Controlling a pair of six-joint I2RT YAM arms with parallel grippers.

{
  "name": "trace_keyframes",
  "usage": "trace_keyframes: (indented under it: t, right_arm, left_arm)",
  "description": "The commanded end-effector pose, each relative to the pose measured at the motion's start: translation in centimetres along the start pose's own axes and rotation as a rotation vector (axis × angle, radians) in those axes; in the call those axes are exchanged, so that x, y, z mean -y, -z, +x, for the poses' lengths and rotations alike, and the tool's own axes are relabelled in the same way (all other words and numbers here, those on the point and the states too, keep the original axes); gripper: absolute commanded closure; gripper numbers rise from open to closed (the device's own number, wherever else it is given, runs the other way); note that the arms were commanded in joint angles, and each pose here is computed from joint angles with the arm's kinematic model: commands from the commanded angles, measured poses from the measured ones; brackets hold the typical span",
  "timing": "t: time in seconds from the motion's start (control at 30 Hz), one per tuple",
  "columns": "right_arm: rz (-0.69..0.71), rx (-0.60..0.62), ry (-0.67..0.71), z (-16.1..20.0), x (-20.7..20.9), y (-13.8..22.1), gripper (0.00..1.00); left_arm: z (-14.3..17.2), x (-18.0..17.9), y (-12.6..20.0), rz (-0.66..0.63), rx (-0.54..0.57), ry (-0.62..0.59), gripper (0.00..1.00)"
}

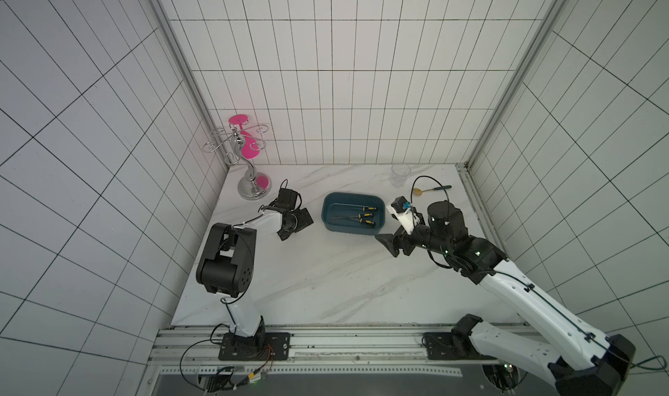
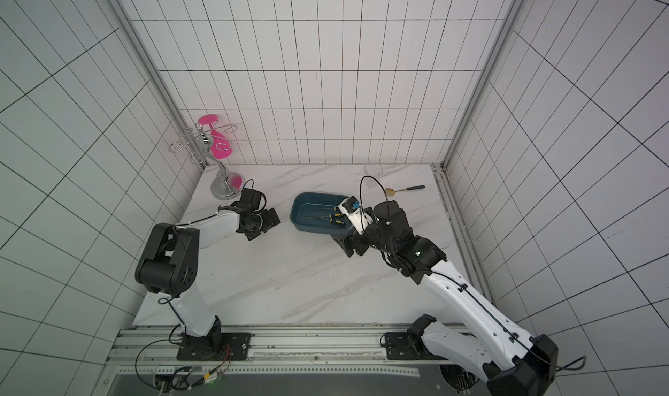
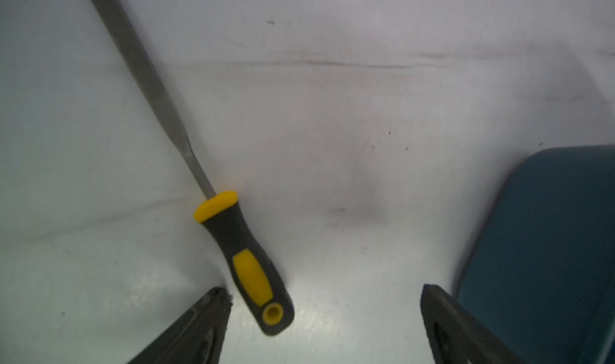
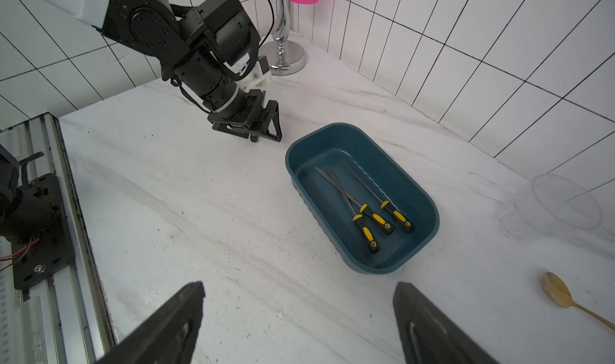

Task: Put the file tool into the storage box
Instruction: Pick up the file tool from the center of the board.

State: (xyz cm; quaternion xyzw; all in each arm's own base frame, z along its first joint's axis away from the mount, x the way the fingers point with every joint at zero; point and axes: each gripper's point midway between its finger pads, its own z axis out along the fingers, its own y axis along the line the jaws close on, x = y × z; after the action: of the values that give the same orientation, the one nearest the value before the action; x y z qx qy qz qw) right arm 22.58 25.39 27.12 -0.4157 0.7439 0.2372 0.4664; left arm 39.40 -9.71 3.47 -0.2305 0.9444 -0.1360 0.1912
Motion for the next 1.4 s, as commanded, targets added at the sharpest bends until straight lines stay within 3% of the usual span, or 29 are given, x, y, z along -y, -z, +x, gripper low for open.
trace_keyframes:
  t: [0.0,0.23,0.43,0.63,0.93,1.13,1.37]
  right_arm:
    - [0.005,0.013,-0.014,0.4,-0.1,-0.2,0.02]
    - [0.017,-0.027,-0.086,0.4,0.7,-2.3,0.01]
    - [-0.103,-0.11,-0.109,0.0,-0.2,-6.3,0.01]
    - [-0.23,-0.217,-0.054,-1.7,-1.2,-13.3,0.02]
    - [-0.246,-0.345,0.043,-1.1,-1.0,-24.8,0.1]
    - [-0.264,-0.322,0.095,-1.1,-4.0,-31.0,0.11]
    - [-0.244,-0.351,0.085,1.5,-5.5,-35.9,0.14]
  left_arm:
    - [1.4,-2.2,0.6,-0.07,-0.003,0.033,0.05]
    - [-0.3,-4.4,5.9,-0.105,0.147,0.061,0.04]
    - [-3.4,-7.2,10.3,-0.082,0.292,0.163,0.03]
    - [-4.8,-10.4,12.7,-0.093,0.394,0.254,0.02]
    - [-5.9,-13.3,14.4,-0.091,0.584,0.373,0.02]
    - [-7.8,-13.7,14.0,-0.065,0.556,0.435,0.02]
    - [-8.0,-15.1,13.3,-0.045,0.52,0.494,0.02]
